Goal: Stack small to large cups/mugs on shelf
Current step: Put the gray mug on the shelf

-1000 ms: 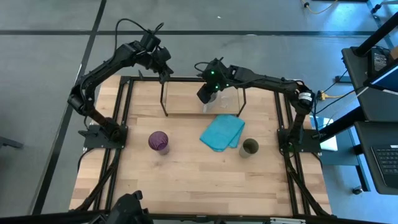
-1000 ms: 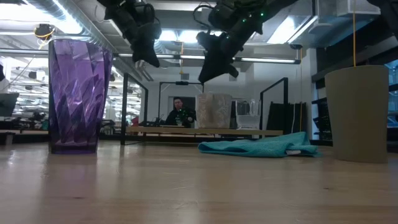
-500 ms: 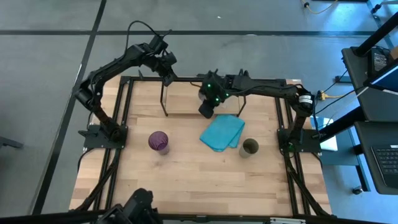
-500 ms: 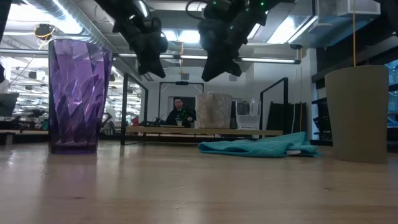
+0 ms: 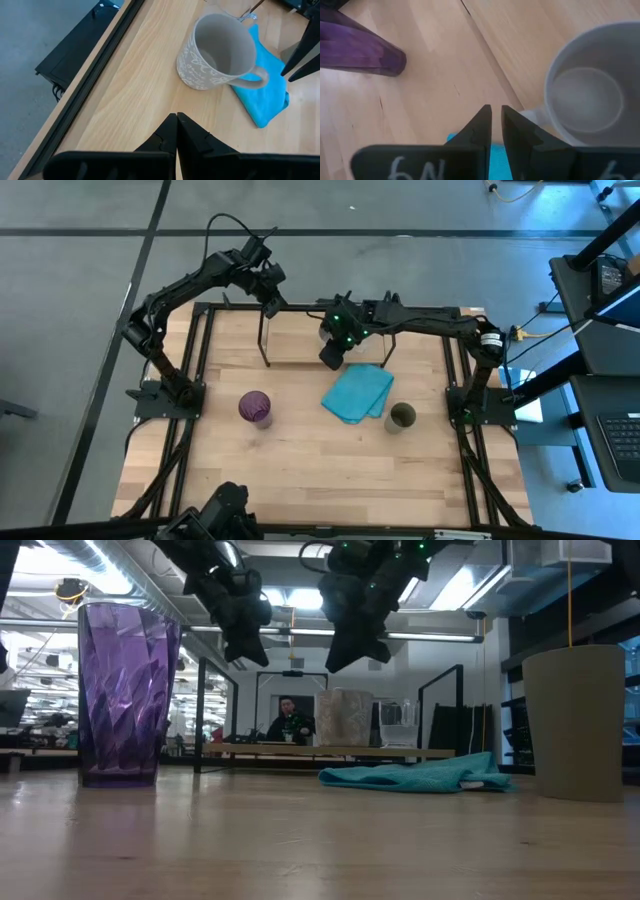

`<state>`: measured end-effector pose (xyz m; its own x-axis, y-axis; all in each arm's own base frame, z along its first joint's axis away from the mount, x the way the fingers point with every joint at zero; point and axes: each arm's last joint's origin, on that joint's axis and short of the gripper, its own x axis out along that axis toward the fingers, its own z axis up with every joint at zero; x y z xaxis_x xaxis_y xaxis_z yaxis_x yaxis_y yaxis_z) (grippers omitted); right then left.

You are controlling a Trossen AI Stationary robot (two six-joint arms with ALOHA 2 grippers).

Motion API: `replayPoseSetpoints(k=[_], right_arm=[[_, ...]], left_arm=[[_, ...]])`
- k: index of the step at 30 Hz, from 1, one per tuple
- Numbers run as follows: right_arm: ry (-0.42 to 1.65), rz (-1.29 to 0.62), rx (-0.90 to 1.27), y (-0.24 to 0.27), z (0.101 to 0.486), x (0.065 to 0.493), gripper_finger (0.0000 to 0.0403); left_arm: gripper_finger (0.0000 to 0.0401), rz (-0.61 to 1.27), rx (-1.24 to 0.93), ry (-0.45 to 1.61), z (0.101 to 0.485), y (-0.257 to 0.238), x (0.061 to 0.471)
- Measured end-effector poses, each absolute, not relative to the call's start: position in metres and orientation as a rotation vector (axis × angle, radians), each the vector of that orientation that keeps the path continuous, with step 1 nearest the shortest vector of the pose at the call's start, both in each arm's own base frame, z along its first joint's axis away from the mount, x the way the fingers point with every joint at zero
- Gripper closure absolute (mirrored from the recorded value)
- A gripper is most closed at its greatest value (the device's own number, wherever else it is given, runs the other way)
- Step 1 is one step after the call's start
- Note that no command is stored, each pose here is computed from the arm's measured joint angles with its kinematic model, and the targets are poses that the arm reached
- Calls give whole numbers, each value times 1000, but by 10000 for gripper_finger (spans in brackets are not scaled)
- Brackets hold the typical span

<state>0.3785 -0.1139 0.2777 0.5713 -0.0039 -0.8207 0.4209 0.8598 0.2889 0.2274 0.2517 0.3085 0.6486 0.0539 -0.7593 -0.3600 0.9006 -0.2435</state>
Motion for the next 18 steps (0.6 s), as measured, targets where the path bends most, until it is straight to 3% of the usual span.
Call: replayPoseSetpoints(k=[18], right_arm=[[958,-353,508,-115,265,385,357]], left_arm=[[401,248,-401,832,309,252,228]])
